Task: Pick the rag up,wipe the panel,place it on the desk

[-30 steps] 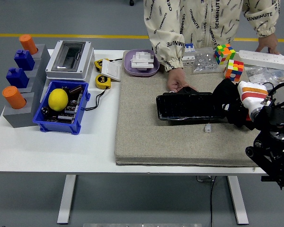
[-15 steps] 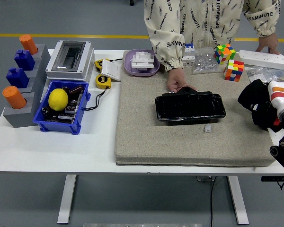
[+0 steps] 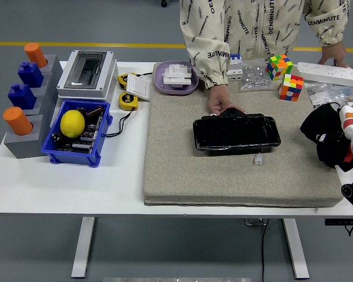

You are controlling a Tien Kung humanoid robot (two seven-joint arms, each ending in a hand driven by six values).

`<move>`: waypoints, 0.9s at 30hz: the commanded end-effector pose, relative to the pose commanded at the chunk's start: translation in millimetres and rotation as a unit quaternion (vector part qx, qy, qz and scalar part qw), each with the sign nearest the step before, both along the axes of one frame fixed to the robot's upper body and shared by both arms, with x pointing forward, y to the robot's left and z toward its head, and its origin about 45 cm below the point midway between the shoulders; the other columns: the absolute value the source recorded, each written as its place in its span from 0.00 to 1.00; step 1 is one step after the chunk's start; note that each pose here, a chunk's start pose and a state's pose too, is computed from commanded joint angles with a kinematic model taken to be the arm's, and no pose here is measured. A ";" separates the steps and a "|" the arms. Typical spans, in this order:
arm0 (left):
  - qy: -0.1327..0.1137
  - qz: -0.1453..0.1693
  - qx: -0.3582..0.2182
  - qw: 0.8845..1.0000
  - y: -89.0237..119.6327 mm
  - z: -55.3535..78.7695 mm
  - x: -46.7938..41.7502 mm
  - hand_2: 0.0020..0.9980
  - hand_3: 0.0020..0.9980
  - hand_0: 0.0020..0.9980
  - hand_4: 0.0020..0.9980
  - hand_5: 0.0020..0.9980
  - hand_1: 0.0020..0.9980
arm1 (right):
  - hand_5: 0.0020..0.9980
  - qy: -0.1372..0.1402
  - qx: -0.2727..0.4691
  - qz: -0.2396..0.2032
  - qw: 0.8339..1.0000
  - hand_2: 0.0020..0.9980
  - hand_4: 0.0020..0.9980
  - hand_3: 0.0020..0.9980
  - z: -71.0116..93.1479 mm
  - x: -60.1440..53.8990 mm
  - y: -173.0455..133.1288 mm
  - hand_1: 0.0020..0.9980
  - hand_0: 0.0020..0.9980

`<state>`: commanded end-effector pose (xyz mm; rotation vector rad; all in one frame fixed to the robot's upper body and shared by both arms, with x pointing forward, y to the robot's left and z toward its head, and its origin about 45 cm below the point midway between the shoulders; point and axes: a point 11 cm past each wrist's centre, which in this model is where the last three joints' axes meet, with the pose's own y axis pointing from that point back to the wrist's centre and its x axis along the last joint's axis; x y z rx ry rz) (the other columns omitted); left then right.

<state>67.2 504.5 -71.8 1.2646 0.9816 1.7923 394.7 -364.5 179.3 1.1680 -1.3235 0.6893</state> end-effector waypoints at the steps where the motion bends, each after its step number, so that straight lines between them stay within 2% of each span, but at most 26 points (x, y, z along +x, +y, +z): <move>1: 0.000 0.000 0.000 1.000 0.0 0.1 0.3 0.70 0.58 0.65 0.68 0.44 0.66 | 0.35 0.004 0.006 -0.005 1.000 0.52 0.93 0.52 -1.5 -0.3 0.3 0.46 0.39; 7: 0.000 0.000 0.001 1.000 0.8 0.5 0.4 0.70 0.58 0.65 0.68 0.44 0.66 | 0.34 0.034 0.046 -0.039 0.998 0.52 0.93 0.52 -5.8 -0.1 -2.2 0.45 0.38; 10: 0.001 0.002 0.001 1.000 1.2 0.3 -1.2 0.70 0.58 0.65 0.68 0.44 0.66 | 0.34 0.044 0.059 -0.042 0.996 0.52 0.93 0.52 -5.8 0.5 -2.0 0.45 0.38; 15: 0.003 0.004 0.002 1.000 2.2 0.3 -4.1 0.70 0.58 0.65 0.68 0.44 0.66 | 0.34 0.049 0.070 -0.035 0.996 0.52 0.93 0.52 -1.8 3.8 3.9 0.45 0.38; 20: 0.002 0.004 0.003 1.000 2.9 0.9 -2.9 0.70 0.58 0.65 0.68 0.44 0.66 | 0.34 0.049 0.076 -0.025 0.996 0.52 0.93 0.52 2.3 6.2 11.0 0.45 0.38; 27: 0.000 0.003 0.003 1.000 2.5 1.1 -1.0 0.70 0.58 0.65 0.68 0.44 0.66 | 0.34 0.063 0.077 -0.021 0.995 0.52 0.93 0.53 -3.3 4.0 13.6 0.45 0.38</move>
